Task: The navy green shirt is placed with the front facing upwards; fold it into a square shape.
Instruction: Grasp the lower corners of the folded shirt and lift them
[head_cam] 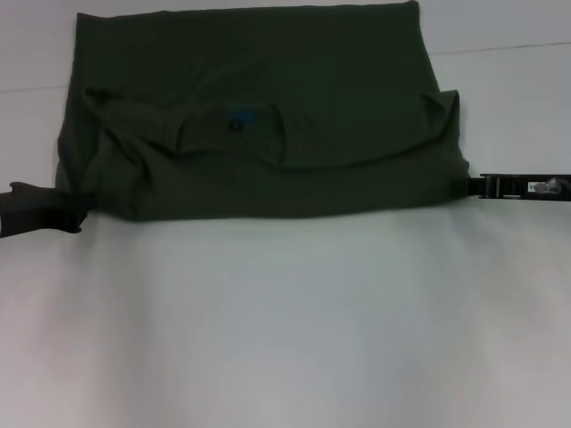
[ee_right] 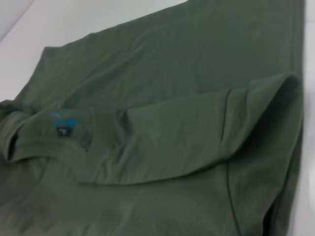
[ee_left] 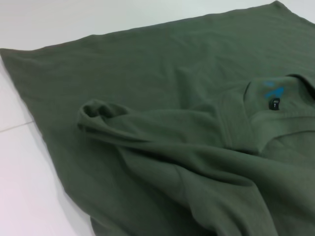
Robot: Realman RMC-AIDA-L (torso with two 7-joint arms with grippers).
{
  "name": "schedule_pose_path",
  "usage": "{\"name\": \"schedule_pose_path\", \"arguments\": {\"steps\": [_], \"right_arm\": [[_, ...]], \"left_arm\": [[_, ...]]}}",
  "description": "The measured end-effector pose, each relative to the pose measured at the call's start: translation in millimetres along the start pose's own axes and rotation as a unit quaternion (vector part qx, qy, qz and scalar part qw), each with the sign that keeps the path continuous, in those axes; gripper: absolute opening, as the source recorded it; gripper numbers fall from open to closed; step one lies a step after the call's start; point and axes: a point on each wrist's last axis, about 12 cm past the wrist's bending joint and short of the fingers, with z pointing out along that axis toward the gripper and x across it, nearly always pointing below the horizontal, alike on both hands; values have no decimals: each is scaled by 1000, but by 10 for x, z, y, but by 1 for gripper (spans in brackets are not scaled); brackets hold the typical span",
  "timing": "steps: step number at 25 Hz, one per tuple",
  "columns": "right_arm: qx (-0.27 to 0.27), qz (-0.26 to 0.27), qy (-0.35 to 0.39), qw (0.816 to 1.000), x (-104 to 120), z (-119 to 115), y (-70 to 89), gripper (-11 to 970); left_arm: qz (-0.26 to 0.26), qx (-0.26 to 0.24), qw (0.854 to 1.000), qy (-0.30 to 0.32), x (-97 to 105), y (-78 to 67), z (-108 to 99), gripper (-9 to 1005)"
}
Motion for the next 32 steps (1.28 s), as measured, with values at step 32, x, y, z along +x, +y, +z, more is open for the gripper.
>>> {"name": "schedule_pose_path", "arguments": {"steps": [32], "right_arm": [[-100,-28,51,993,537,-635,-151,75]], "left_arm": [[-43,122,992,-8,514,-85,-662,48]]}}
